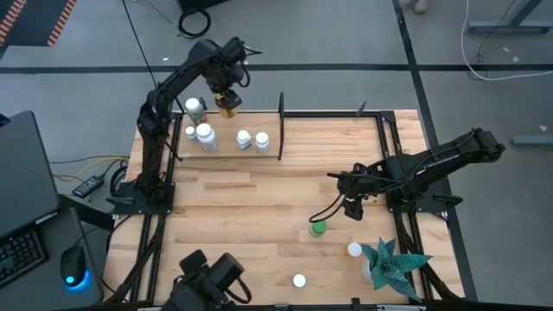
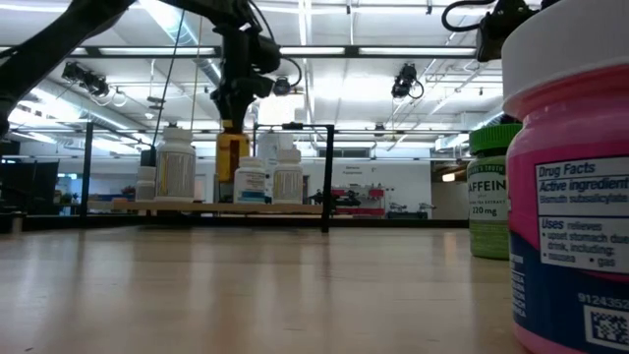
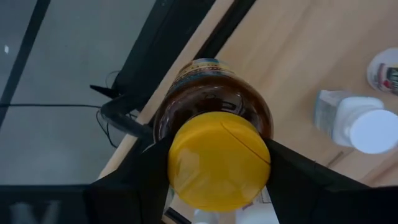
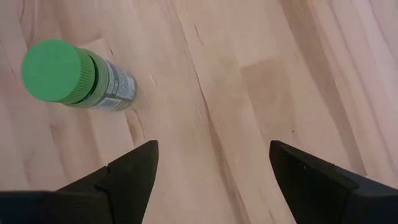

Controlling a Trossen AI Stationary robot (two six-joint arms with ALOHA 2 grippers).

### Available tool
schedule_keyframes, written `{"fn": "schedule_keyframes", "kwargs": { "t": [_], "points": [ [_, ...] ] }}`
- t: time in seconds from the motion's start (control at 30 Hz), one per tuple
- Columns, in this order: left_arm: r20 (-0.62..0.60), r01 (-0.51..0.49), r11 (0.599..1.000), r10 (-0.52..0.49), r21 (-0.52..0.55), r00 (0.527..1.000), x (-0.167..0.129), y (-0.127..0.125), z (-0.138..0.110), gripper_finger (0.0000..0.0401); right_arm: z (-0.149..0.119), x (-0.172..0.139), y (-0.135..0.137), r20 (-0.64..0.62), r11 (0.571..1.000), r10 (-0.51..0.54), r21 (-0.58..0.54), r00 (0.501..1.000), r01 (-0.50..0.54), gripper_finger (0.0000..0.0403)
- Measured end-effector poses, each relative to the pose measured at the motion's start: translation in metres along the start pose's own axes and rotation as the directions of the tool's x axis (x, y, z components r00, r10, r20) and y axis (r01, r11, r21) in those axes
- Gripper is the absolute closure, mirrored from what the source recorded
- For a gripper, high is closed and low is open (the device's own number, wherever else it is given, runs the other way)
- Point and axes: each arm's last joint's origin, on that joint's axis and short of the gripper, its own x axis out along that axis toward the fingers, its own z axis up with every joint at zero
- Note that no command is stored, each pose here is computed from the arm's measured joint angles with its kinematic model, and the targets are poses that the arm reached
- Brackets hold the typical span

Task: Pick and place medicine bottles onto shelf by color
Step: Put the yellow pill bottle on the shelf

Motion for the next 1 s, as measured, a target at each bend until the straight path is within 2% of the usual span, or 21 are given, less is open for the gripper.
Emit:
{"fn": "schedule_keyframes", "kwargs": {
  "t": [0.27, 0.5, 0.87, 1.0],
  "points": [
    [0.0, 0.075, 0.995, -0.075, -0.065, 0.997, 0.005, 0.002, -0.002, 0.0173, 0.002, 0.0, -0.001, 0.054, 0.998, -0.059, 0.001, 0.997, 0.059, 0.0089],
    [-0.173, 0.089, 0.995, -0.094, -0.036, 0.98, 0.044, -0.009, -0.011, 0.017, 0.005, 0.0, 0.0, 0.086, 0.999, -0.047, 0.015, 0.995, 0.046, 0.0089],
    [-0.198, 0.095, 0.994, -0.104, -0.053, 0.975, 0.05, -0.003, -0.016, 0.0172, 0.007, 0.0, 0.001, 0.101, 0.999, -0.038, 0.014, 0.994, 0.037, 0.0089],
    [-0.202, 0.091, 0.994, -0.101, -0.059, 0.974, 0.051, -0.001, -0.016, 0.0152, 0.007, 0.0, 0.002, 0.105, 0.999, -0.035, 0.013, 0.994, 0.034, 0.0089]
  ]
}}
